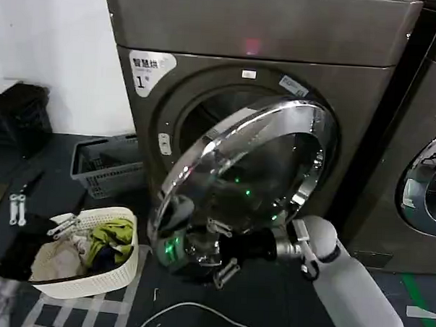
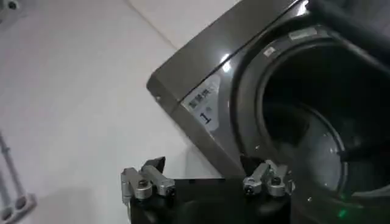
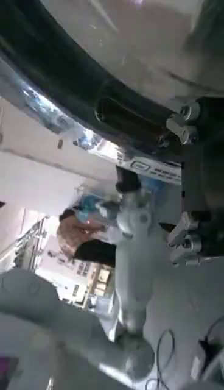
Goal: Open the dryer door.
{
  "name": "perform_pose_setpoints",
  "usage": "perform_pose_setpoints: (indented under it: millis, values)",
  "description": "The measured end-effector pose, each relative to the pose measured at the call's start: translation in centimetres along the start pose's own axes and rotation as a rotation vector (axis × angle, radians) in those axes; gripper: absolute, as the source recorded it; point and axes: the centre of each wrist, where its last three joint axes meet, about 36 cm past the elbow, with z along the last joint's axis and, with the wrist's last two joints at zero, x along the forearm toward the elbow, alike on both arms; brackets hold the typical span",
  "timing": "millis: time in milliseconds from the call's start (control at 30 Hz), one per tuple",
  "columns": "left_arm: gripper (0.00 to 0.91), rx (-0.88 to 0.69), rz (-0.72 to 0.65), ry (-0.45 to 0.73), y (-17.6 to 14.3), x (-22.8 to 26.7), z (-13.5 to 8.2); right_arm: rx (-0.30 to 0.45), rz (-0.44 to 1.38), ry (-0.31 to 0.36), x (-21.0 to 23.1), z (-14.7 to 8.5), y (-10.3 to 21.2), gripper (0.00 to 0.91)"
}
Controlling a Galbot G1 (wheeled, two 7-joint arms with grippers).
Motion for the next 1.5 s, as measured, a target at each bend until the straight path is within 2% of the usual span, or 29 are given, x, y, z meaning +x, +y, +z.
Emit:
perform_pose_setpoints:
  millis: [300,567,833,1033,1133,1300,1500]
  values:
    - [0.907,0.012,0.055,-0.043,-0.7,-3.5,0.6,0.033,0.07,0.022,2.9,-1.3,3.1,0.907]
    - [0.907,0.039,0.117,-0.108,-2.6,-7.0,1.0,0.07,0.184,0.062,7.2,-3.4,6.7,0.907]
    - [0.907,0.083,0.185,-0.166,-5.0,-10.0,1.6,0.132,0.368,0.09,11.6,-5.1,12.3,0.907]
    - [0.907,0.127,0.256,-0.223,-7.9,-11.8,1.5,0.192,0.571,0.118,14.9,-6.7,18.4,0.907]
    - [0.907,0.155,0.287,-0.25,-9.4,-12.6,1.4,0.235,0.725,0.172,16.6,-7.4,22.3,0.907]
    - [0.907,0.189,0.329,-0.286,-11.3,-13.9,1.3,0.332,1.109,0.346,19.0,-9.1,28.9,0.907]
    - [0.907,0.235,0.387,-0.34,-13.8,-15.7,0.8,0.407,1.632,0.672,22.0,-12.9,36.8,0.907]
